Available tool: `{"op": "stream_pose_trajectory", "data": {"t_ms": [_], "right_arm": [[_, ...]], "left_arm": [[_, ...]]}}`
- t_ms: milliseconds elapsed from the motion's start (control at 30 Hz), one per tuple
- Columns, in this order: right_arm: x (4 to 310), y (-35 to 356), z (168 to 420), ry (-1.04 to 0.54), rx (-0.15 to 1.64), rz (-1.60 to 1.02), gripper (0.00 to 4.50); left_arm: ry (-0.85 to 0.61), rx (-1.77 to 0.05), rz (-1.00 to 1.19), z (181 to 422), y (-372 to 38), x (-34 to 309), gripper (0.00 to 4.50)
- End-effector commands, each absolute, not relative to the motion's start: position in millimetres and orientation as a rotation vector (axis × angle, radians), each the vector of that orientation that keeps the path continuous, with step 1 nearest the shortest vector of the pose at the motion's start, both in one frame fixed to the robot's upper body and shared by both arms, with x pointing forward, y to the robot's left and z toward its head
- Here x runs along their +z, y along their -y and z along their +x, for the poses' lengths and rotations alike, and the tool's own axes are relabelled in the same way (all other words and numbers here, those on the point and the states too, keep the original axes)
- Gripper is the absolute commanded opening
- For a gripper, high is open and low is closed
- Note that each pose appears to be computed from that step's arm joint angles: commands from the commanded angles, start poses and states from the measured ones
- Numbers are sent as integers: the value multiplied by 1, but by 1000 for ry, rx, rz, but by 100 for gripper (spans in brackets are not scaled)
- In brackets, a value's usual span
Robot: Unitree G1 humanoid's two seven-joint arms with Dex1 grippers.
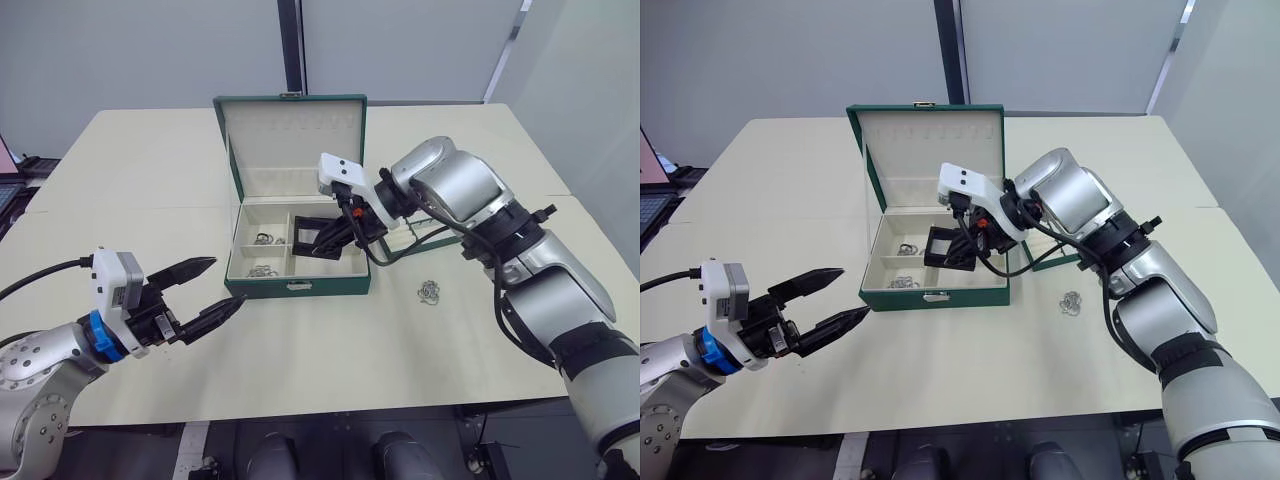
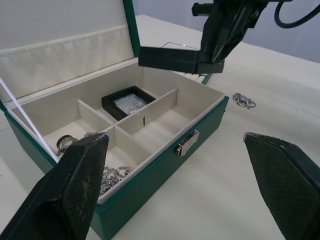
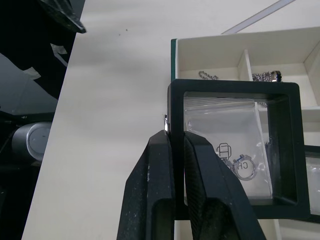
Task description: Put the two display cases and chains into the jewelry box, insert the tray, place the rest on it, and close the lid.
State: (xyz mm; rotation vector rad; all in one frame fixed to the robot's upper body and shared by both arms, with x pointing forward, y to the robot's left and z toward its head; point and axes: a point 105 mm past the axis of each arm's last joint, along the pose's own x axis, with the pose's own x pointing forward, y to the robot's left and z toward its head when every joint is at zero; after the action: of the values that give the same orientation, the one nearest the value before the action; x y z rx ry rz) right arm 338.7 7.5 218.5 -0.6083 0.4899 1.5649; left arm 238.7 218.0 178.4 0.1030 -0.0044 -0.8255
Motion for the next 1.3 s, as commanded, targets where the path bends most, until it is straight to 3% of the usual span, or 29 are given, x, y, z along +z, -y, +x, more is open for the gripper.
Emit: {"op": "stream_pose_trajectory", "data": {"t_ms": [33,500,1233,1300], "right_arm": [[223,-17,343,-507,1608,-654,3],[196,-23,354,-573,1616,-716,3],[183,-17,364,-608,1582,-698,3],[184,-17,363,-603,1587,-699,75]], "left_arm": [[56,-819,136,239,-217,190,450],[75,-791,132,243,-214,192,450],[67,-805,133,248,-208,189,450],[66,-804,135,248,-208,189,450]]}}
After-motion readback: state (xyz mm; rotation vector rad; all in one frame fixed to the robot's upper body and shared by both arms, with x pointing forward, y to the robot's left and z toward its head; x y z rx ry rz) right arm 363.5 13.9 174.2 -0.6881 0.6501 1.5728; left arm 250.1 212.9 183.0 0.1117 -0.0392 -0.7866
